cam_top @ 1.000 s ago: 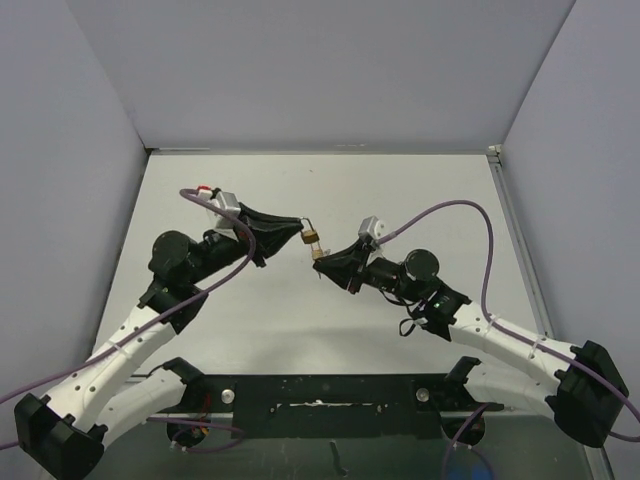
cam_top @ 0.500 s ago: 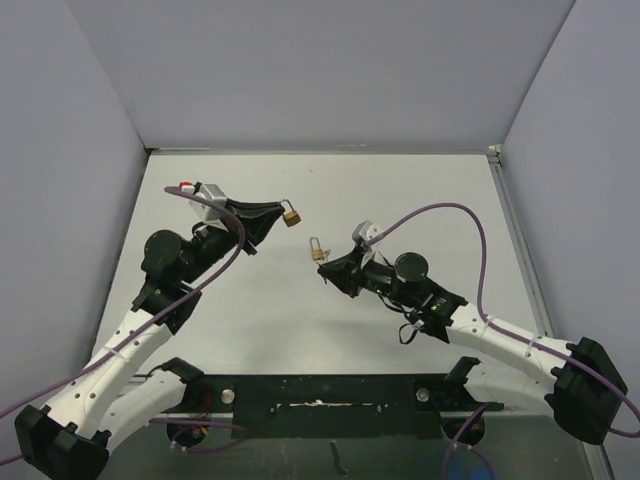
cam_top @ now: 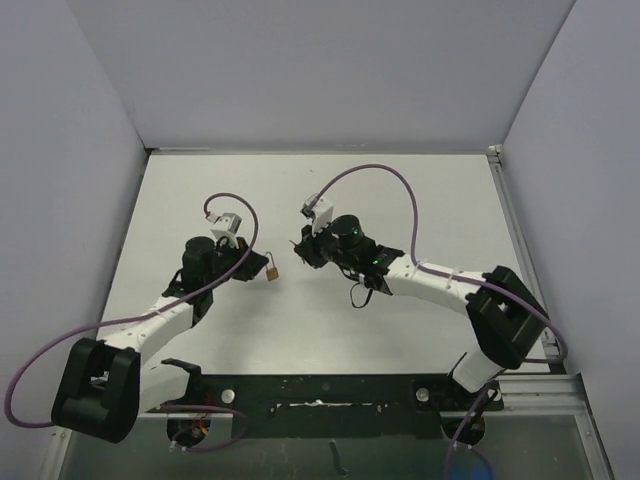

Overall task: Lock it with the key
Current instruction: Place the lock at the center of the board, then reset both arms

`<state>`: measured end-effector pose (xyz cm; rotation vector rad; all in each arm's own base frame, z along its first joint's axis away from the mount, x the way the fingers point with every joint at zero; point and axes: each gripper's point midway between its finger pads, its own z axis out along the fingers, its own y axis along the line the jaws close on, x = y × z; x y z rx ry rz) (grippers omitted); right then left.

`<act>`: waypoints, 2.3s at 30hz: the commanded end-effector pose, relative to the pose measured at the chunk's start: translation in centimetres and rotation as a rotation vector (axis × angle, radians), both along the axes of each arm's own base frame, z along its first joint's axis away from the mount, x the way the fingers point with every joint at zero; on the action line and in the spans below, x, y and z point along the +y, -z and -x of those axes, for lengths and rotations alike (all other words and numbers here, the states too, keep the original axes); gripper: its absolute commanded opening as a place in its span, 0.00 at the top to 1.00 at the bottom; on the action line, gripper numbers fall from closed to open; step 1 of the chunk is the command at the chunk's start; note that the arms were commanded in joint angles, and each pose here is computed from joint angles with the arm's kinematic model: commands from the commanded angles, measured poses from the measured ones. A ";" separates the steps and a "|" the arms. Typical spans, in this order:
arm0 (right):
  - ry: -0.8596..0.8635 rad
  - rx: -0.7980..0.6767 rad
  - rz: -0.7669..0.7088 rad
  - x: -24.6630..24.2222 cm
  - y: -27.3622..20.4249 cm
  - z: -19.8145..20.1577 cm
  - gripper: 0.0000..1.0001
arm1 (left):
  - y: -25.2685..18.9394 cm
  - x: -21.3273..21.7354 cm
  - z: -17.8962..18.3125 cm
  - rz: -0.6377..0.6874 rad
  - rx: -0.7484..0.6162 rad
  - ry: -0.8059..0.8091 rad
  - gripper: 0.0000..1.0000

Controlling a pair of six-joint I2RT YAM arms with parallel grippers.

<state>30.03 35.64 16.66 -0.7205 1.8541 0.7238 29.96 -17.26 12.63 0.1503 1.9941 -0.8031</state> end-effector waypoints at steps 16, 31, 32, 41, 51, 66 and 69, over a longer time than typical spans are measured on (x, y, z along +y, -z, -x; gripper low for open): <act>-0.013 0.182 0.073 5.2 7.9 -4.6 1.00 | 6.3 0.3 -6.3 0.115 0.077 -0.026 0.98; -0.015 0.272 0.062 5.1 11.6 -5.3 0.84 | 6.8 1.1 -6.7 0.069 0.080 -0.067 0.75; -0.015 0.276 0.061 5.0 11.8 -5.4 0.84 | 6.8 1.2 -6.7 0.069 0.079 -0.068 0.74; -0.031 0.262 0.045 5.2 10.9 -5.7 0.66 | 5.8 1.4 -6.8 0.065 0.050 -0.081 0.58; -0.020 0.152 0.016 4.0 4.7 -6.3 0.53 | 3.0 2.2 -6.7 0.043 -0.018 -0.115 0.15; 0.470 0.155 -0.052 -15.5 -1.2 -10.5 0.05 | -1.1 7.6 -5.5 -0.158 -0.074 -0.334 0.02; 0.645 0.126 -0.023 -20.2 -1.3 -10.3 0.02 | -2.0 8.8 -5.0 -0.191 -0.082 -0.381 0.02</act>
